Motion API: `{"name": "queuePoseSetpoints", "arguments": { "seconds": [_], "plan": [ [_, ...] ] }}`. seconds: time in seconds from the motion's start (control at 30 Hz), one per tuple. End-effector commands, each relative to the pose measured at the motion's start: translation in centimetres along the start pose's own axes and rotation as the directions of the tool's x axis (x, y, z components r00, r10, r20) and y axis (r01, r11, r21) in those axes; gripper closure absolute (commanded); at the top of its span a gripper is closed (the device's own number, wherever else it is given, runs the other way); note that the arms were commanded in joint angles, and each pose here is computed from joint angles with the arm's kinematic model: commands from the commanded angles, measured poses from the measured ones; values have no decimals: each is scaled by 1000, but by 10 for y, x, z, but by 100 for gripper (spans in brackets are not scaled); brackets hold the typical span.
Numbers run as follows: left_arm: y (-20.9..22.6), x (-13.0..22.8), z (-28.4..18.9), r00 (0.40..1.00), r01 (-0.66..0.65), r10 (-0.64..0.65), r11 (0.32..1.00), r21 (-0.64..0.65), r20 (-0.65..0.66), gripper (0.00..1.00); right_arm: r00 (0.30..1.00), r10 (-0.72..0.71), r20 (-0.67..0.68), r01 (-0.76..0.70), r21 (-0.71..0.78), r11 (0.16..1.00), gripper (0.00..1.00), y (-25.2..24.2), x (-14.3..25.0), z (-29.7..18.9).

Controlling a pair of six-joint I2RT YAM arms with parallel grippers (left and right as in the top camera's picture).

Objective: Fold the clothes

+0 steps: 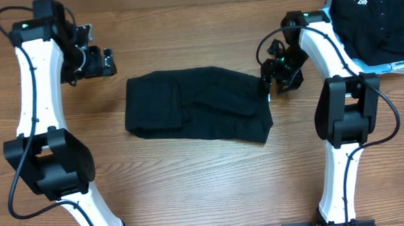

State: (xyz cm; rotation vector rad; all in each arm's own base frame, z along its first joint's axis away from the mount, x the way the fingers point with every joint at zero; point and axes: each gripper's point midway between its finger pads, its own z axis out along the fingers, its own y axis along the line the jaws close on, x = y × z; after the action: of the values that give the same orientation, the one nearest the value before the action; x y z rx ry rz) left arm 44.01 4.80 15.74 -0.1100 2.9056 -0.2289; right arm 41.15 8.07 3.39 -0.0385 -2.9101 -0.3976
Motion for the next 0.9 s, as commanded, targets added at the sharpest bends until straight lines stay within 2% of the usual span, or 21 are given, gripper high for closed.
{"name": "queuePoseSetpoints", "arguments": {
  "seconds": [0.0, 0.23, 0.53, 0.6, 0.7, 0.77, 0.87],
  "plan": [
    [13, -2, -7, 999, 35, -34, 999, -19, 14, 0, 996, 54, 74, -62, 124, 990, 38, -4, -6, -9],
    [17, -2, -8, 999, 45, -45, 999, -22, 14, 0, 973, 53, 223, -86, 142, 986, 37, 14, -10, -53],
    [17, -2, -8, 999, 45, -45, 999, -22, 14, 0, 955, 35, 296, -87, 165, 982, 37, 22, 40, -124],
    [18, -1, -8, 999, 45, -45, 999, -23, 13, 0, 953, 46, 298, -98, 163, 982, 37, 22, 45, -128],
    [24, 0, -8, 999, 46, -45, 997, -58, 9, 0, 938, 75, 338, -161, 234, 959, 38, 16, 41, -120],
    [26, 0, -8, 999, 46, -46, 996, -73, 6, 0, 921, 84, 380, -203, 285, 937, 38, 12, 36, -107],
    [26, 0, -8, 999, 46, -46, 996, -73, 5, 0, 922, 75, 379, -190, 278, 942, 37, 16, 35, -78]
  ]
}}
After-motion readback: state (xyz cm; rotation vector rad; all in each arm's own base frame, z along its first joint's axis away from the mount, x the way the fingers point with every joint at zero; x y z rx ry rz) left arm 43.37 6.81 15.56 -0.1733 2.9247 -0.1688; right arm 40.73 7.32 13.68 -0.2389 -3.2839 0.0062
